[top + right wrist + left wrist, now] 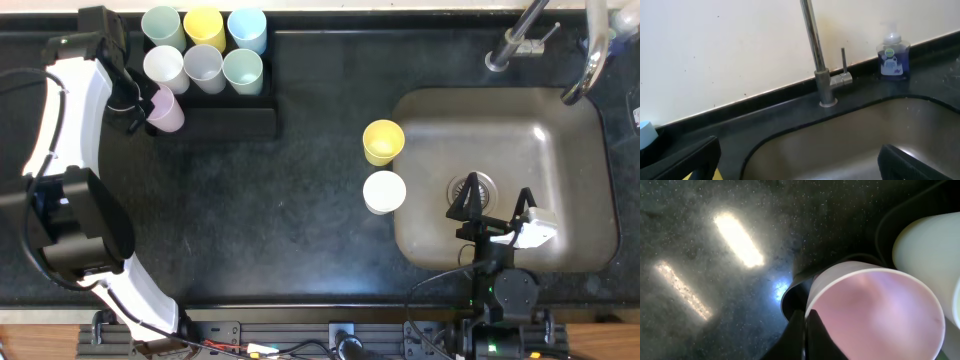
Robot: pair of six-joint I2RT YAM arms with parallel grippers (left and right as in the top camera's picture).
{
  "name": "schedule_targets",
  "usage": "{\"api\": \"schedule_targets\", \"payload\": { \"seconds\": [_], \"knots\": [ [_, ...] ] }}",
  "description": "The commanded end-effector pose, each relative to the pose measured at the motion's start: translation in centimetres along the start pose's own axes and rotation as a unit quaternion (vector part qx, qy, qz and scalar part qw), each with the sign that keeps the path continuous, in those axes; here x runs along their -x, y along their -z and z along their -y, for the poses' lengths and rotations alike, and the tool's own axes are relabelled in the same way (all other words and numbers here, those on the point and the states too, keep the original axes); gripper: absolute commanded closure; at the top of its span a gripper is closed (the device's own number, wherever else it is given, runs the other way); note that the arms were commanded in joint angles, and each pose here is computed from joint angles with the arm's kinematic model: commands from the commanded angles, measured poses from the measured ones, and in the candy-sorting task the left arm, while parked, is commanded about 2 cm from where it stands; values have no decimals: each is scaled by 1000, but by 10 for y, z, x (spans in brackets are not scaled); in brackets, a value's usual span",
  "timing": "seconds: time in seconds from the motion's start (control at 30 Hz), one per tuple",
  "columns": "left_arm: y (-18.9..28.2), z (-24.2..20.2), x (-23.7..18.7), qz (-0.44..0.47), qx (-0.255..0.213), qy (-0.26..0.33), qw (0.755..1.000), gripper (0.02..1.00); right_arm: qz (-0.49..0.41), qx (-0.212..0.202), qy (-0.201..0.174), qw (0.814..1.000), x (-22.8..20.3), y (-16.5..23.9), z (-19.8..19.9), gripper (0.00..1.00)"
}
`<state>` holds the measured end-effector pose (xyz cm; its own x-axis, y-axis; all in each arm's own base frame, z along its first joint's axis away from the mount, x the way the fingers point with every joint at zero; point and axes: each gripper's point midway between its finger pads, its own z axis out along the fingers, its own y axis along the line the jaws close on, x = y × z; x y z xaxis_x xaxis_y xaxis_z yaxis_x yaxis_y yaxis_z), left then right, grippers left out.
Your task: Store Cups
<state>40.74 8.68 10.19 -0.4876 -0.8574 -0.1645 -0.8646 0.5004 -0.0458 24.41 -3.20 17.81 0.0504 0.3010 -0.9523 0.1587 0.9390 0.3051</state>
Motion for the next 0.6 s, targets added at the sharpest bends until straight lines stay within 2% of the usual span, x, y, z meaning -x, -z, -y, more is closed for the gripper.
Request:
{"api": "schedule_targets", "payload": {
  "seconds": [0.03, 0.07, 0.27, 0.5, 0.6],
  "knots": [
    [-10, 1, -10, -16, 4, 7, 1000, 51, 1, -3, -3, 1000, -3, 0, 3, 3],
    [-10, 1, -10, -16, 4, 7, 1000, 18, 1, -3, -3, 1000, -3, 0, 3, 5],
    [4, 2, -7, -5, -10, 9, 1000, 18, 1, -3, -4, 1000, -3, 0, 3, 3],
    [78, -1, -6, 44, -75, 10, 996, 18, 1, -3, -4, 1000, -3, 0, 3, 3],
    [116, 8, -27, 57, -119, -34, 991, 18, 1, -3, -4, 1000, -3, 0, 3, 3]
  ]
}}
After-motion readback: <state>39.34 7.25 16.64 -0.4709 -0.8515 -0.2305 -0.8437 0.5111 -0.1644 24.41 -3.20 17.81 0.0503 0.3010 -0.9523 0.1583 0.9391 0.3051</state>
